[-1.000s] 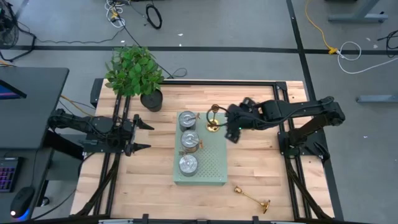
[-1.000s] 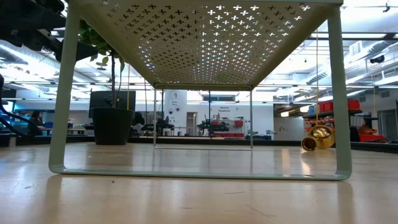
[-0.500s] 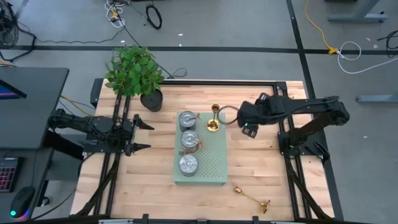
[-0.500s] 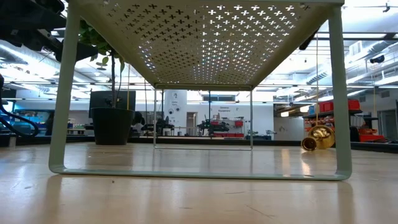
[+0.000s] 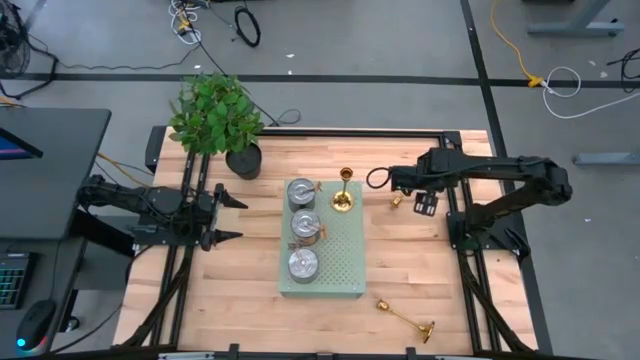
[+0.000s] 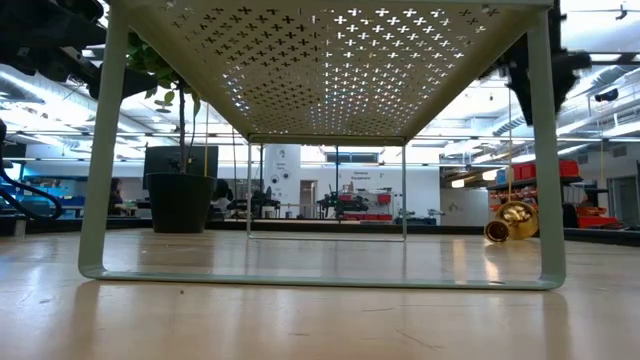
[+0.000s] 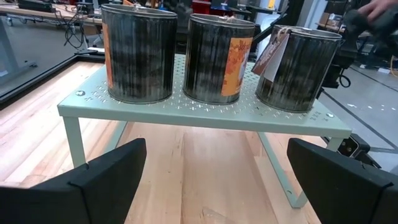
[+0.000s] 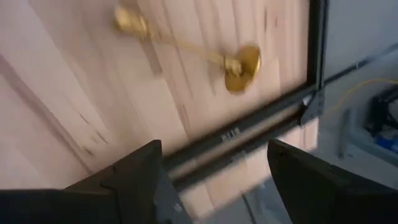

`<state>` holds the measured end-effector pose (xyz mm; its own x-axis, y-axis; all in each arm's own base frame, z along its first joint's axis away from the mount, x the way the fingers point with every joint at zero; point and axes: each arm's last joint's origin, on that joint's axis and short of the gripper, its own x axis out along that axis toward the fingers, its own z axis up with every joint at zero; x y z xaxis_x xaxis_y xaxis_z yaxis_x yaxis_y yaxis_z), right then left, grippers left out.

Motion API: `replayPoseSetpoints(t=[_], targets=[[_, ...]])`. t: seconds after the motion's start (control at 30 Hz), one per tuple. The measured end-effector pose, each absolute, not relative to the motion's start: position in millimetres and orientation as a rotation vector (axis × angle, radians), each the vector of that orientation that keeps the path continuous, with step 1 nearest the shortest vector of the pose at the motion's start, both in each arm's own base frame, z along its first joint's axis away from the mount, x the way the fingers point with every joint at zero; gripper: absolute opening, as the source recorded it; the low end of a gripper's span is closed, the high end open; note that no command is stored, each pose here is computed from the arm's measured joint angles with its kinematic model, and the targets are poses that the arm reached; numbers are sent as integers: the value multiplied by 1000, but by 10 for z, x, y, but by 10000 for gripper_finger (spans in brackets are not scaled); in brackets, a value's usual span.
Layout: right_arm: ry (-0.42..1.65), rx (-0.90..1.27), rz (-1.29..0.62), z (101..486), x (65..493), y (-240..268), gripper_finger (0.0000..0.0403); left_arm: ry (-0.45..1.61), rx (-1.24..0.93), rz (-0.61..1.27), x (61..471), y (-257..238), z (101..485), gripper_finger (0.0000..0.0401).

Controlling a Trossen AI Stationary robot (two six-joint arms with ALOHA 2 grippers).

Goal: Pick & Place candle stick holders
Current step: Put the top golden candle holder aligned with the orange scented candle on the shelf

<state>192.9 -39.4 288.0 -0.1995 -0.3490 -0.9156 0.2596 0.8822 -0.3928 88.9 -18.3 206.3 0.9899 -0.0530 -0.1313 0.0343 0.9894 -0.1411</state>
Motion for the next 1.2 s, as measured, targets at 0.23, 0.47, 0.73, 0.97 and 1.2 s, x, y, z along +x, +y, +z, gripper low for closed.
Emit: replayPoseSetpoints(t=[0.23, 0.47, 0.73, 0.97, 1.2], targets=[[1819, -228, -329, 2488, 1855, -519, 294, 135, -139, -44, 889, -183, 2063, 399], [1738, -575, -178, 2225, 1970, -580, 294, 135, -139, -44, 889, -183, 2063, 399], [1621, -659, -70, 1935, 2030, -634, 294, 135, -139, -44, 889, -183, 2063, 399], [1700, -604, -32, 1672, 1930, -669, 294, 135, -139, -44, 889, -183, 2063, 399], [1650, -582, -55, 1558, 1946, -709, 294, 135, -139, -44, 889, -183, 2063, 399]])
